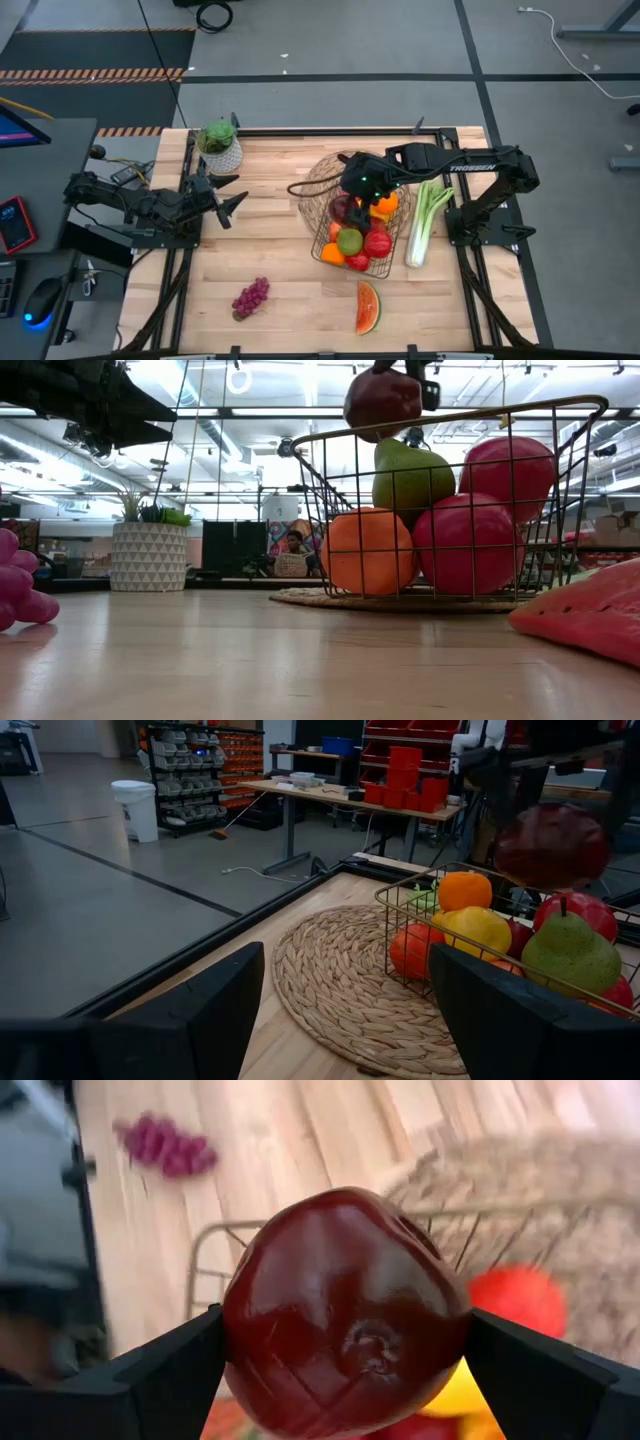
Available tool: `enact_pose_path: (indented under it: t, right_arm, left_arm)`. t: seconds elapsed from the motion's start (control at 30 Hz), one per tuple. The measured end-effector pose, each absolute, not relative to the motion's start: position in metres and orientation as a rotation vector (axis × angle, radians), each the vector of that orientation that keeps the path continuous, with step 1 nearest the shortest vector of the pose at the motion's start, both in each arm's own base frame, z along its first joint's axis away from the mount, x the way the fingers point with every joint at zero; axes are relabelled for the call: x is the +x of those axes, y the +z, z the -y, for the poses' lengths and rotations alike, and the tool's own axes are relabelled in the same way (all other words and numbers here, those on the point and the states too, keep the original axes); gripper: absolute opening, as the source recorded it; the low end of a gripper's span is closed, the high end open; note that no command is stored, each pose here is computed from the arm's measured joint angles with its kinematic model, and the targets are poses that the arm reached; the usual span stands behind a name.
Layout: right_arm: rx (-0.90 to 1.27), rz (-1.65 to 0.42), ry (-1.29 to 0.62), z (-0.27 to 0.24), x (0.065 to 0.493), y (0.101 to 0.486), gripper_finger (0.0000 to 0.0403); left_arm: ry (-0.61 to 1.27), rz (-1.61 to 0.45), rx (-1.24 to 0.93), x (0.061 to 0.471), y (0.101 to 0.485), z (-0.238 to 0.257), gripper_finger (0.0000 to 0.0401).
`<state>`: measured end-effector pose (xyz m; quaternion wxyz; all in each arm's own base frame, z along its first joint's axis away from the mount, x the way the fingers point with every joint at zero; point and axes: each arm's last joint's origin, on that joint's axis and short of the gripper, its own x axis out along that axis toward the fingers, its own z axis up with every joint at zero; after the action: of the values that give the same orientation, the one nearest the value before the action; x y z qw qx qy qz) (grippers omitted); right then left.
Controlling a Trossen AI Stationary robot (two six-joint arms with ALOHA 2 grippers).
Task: Build produce basket
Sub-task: Put the dark red apple into the wire basket
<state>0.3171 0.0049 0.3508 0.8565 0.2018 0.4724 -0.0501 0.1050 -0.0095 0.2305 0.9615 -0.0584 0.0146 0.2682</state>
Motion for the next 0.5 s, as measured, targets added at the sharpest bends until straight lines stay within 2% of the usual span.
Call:
enact_pose_path:
  t: [0.1, 0.37, 0.5]
  right_arm:
    - [0.507, -0.990, -0.152, -0.0043, 0.3171, 0.3507, 0.0388]
    - [0.497, -0.978, -0.191, -0.0011, 0.3173, 0.3508, 0.0388]
    - [0.512, -1.065, -0.310, 0.0050, 0.3079, 0.3454, 0.0388]
  left_arm:
    - [0.543, -0.029, -0.118, 0.1050, 0.2306, 0.0095, 0.0288]
    - [0.543, -0.029, -0.118, 0.1050, 0.2306, 0.0095, 0.0288]
    - [0.543, -0.029, -0.118, 0.1050, 0.2306, 0.0095, 0.0288]
